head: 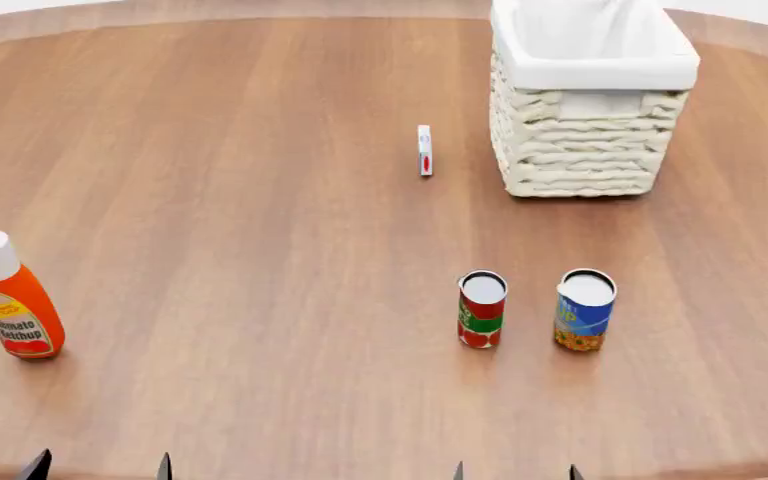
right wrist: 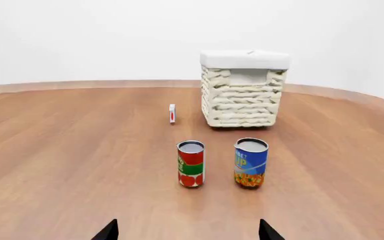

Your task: Pick up the alphabet soup and the cream cheese box, and put them in the basket.

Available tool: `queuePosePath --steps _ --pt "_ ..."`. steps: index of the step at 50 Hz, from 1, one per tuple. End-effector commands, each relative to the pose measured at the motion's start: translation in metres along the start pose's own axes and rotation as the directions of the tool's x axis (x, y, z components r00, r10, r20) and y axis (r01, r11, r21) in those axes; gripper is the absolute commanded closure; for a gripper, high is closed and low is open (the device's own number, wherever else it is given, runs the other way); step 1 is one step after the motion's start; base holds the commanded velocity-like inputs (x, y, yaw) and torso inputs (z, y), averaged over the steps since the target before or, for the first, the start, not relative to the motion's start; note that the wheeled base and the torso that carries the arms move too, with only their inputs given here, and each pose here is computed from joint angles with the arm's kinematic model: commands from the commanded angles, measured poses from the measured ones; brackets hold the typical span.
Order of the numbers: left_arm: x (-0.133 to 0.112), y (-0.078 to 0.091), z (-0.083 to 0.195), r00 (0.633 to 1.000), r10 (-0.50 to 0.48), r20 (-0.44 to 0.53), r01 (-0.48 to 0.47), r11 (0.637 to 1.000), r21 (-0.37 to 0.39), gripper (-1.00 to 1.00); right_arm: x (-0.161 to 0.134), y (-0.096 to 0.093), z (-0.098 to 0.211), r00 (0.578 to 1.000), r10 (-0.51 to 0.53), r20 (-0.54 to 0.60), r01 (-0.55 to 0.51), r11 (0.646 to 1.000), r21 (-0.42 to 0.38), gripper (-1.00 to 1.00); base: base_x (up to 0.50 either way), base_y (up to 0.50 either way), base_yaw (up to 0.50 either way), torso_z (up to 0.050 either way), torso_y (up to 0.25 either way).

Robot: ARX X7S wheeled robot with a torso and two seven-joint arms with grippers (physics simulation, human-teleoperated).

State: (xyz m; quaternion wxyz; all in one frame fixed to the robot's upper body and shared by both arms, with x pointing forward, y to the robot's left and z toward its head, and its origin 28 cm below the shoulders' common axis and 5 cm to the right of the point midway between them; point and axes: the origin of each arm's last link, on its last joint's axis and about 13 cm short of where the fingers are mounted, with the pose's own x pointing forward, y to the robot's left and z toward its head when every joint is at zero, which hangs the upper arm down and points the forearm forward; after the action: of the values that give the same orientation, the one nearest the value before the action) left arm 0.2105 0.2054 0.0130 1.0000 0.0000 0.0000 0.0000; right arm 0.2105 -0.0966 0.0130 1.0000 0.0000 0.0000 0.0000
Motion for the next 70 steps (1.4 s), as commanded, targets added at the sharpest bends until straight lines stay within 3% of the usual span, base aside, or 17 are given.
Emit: queuePosePath --steps 1,9,12,13,17,23,25,28,37,45,49,52,70 --pt "0.0 0.0 0.001 1.0 0.0 0.0 0.0 1.0 0.0 -1.0 0.0 0.0 0.001 1.0 0.0 0.0 0.0 1.0 0.0 -1.0 0.0 0.0 0.0 0.0 0.0" --pt "0.002 0.002 0.005 1.0 0.018 0.015 -0.018 1.0 -0.014 -1.0 0.003 0.002 0.01 0.999 -0.008 0.04 0.009 0.999 -0.036 -1.0 0.0 0.0 0.0 0.0 0.0" --pt "0.0 0.004 0.016 0.994 0.053 0.094 -0.054 0.999 0.005 -1.0 0.0 0.002 0.028 0.995 -0.003 0.1 0.01 0.998 -0.067 -1.0 0.0 0.0 0.0 0.0 0.0" --pt "-0.001 0.004 0.02 0.994 0.055 0.093 -0.052 0.998 -0.027 -1.0 -0.001 0.003 0.032 0.993 -0.002 0.115 0.011 0.997 -0.073 -1.0 0.0 0.0 0.0 0.0 0.0" --pt "-0.005 0.004 0.039 0.983 0.075 0.169 -0.072 0.997 -0.026 -1.0 -0.008 0.003 0.055 0.981 0.001 0.196 0.021 0.994 -0.109 -1.0 0.0 0.0 0.0 0.0 0.0" --pt "-0.014 0.006 0.067 0.953 0.086 0.289 -0.083 0.996 -0.021 -1.0 -0.017 0.004 0.086 0.957 0.008 0.29 0.031 0.991 -0.132 -1.0 0.0 0.0 0.0 0.0 0.0" --pt "-0.018 0.007 0.077 0.929 0.089 0.36 -0.098 0.995 0.006 -1.0 -0.021 0.004 0.093 0.952 0.01 0.307 0.036 0.989 -0.143 -1.0 0.0 0.0 0.0 0.0 0.0" --pt "-0.024 0.008 0.09 0.92 0.083 0.384 -0.078 0.997 -0.027 -1.0 -0.026 0.004 0.104 0.94 0.015 0.34 0.041 0.987 -0.155 -1.0 0.0 0.0 0.0 0.0 0.0" --pt "-0.046 0.007 0.128 0.842 0.067 0.535 -0.054 0.998 -0.041 -1.0 -0.051 0.005 0.142 0.874 0.041 0.484 0.061 0.979 -0.193 -1.0 0.0 0.0 0.0 0.0 0.0" --pt "-0.052 0.007 0.136 0.823 0.067 0.564 -0.039 0.997 -0.062 -1.0 -0.061 0.007 0.152 0.847 0.054 0.528 0.074 0.973 -0.219 -1.0 0.0 0.0 0.0 0.0 0.0" --pt "-0.051 0.007 0.136 0.824 0.068 0.563 -0.042 0.997 -0.059 -1.0 -0.06 0.006 0.155 0.846 0.051 0.53 0.076 0.974 -0.215 -1.0 0.0 0.0 0.0 0.0 0.0" --pt "-0.048 0.007 0.134 0.847 0.068 0.527 -0.013 0.994 -0.107 -1.0 -0.06 0.006 0.155 0.847 0.051 0.529 0.077 0.973 -0.217 -1.0 0.0 0.0 0.0 0.0 0.0" --pt "-0.047 0.008 0.131 0.844 0.076 0.532 -0.026 0.994 -0.102 -1.0 -0.06 0.006 0.157 0.853 0.065 0.518 0.056 0.975 -0.215 -1.0 0.02 0.0 0.0 0.0 0.0"
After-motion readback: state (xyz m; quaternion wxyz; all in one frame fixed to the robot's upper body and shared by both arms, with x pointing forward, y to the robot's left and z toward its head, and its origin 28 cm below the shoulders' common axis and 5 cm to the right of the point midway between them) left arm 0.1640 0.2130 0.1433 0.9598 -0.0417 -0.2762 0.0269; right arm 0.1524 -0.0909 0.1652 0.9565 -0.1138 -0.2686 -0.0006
